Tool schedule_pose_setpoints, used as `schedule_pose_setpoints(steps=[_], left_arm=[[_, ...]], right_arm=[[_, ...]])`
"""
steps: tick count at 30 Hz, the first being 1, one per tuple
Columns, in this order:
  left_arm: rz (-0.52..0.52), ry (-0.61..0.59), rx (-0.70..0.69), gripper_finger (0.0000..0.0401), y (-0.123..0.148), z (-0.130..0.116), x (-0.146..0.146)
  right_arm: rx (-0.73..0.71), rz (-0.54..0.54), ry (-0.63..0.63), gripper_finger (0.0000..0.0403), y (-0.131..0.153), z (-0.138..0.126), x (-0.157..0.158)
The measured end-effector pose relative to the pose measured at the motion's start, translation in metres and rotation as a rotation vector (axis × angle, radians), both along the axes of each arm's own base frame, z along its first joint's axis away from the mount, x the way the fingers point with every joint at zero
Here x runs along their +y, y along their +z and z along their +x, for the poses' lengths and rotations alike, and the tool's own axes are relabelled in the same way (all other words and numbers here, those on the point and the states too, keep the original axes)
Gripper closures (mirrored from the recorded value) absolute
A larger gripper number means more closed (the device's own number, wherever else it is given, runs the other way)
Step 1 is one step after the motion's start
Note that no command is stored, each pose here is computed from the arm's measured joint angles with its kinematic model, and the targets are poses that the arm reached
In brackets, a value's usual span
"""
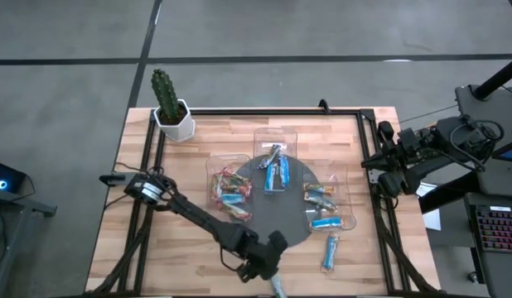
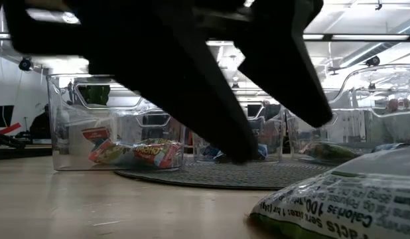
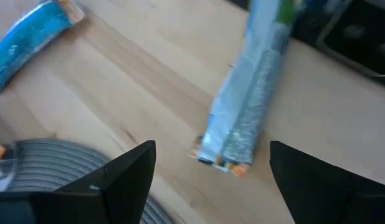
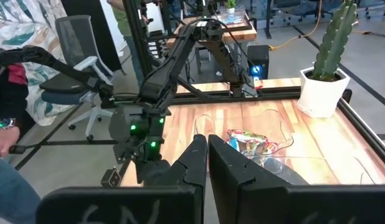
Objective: Pick and place Granola Bars by type
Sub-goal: Put the yellow granola bar into the right transparent bin
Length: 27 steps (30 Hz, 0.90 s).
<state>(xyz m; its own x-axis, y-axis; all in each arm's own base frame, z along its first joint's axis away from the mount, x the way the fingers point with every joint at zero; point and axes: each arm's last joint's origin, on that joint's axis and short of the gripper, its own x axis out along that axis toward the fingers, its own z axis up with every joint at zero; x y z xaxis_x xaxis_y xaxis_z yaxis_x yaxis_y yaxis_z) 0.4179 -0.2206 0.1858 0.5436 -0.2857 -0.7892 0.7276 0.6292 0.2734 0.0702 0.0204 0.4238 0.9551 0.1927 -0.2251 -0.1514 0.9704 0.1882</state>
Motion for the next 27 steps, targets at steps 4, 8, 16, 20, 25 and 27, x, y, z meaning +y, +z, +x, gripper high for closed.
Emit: schedule_pose_setpoints(steps=[4,8,16,20,25,27], left_arm=[[-0.041,0.018,-0.053,0.0108,0.002,0.004,-0.001],[-0.08,-0.006,-0.078,0.0108,-0.006,0.005,-0.004],[-0.039,-0.048,-0.049,0.0108,-0.026,-0.003,-0.002],[-0.057,-0.065,-0.087,0.0108,-0.031,-0.003,-0.002],[-0.079,-0.09,-0.093,0.0108,-0.038,-0.006,-0.003],[-0.082,-0.091,-0.1,0.0109,-0.038,-0.006,-0.003]], right_arm=[[0.0,-0.001,0.0,0.0394,0.0,0.0,0.0],[0.0,0.0,0.0,0.0394,0.0,0.0,0.0],[0.002,-0.002,0.001,0.0394,0.0,0.0,0.0],[-0.001,-0.015,0.003,0.0394,0.0,0.0,0.0],[-0.001,-0.018,0.004,0.0394,0.0,0.0,0.0],[-0.001,-0.019,0.004,0.0394,0.0,0.0,0.0]])
